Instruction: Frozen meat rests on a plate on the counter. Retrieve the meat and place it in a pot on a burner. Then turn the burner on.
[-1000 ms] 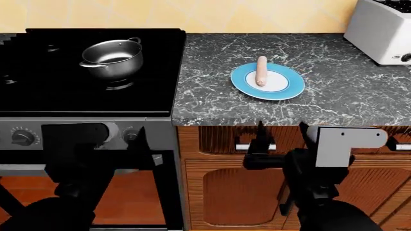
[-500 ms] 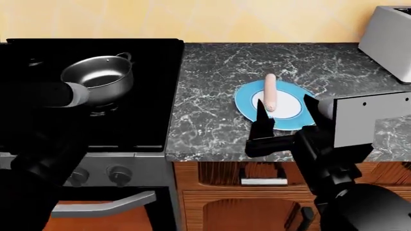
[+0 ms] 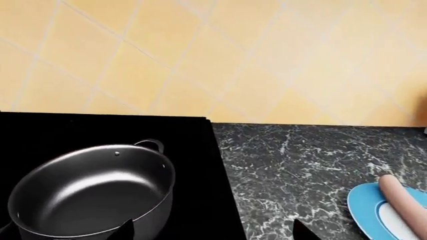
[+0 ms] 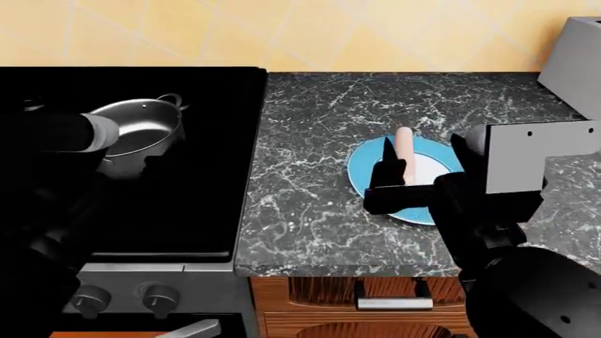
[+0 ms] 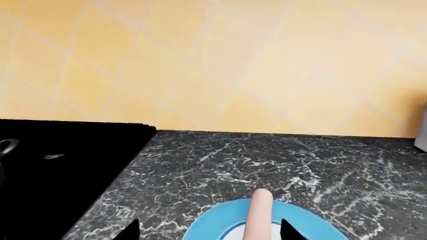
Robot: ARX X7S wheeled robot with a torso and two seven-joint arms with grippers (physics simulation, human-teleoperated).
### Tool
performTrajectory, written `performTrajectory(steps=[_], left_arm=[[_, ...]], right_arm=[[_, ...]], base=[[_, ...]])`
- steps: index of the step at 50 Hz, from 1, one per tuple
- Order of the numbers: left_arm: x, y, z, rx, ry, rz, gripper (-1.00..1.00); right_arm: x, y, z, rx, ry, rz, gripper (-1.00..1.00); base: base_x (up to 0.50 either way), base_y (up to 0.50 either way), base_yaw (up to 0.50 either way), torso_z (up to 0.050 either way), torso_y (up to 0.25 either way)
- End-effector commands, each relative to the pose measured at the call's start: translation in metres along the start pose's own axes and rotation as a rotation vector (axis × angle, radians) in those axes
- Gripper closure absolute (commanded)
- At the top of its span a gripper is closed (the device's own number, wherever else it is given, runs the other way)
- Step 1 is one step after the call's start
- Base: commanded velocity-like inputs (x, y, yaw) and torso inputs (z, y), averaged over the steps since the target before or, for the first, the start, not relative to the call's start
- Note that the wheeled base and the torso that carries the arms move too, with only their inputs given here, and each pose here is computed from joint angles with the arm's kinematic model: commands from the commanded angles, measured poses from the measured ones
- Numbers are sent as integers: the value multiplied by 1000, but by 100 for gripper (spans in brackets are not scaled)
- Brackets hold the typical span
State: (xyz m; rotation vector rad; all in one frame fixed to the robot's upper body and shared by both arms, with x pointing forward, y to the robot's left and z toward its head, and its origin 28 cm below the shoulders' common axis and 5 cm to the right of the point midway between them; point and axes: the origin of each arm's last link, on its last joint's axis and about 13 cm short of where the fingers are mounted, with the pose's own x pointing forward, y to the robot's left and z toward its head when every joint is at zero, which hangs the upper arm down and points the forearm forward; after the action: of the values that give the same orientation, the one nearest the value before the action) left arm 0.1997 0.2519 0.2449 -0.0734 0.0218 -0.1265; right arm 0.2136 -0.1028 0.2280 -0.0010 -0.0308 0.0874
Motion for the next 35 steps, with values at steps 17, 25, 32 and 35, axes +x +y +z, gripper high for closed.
performTrajectory(steps=[17,25,32,35], left_arm=[[1,9,-4,21,-82,-10,-100],[5,10,-7,25,-83,0,-100],[2,7,-7,21,-87,-15,-100],[1,7,-9,16,-88,-18,-100]], right_arm=[[71,-7,2,95,354,-62,-100],[82,-8,-4,88,372,-68,-100],[89,-14,-2,65,353,-105,-100],[92,-15,-1,52,348,-119,-100]], base=[[0,0,0,0,0],[0,0,0,0,0],[0,0,0,0,0],[0,0,0,0,0]])
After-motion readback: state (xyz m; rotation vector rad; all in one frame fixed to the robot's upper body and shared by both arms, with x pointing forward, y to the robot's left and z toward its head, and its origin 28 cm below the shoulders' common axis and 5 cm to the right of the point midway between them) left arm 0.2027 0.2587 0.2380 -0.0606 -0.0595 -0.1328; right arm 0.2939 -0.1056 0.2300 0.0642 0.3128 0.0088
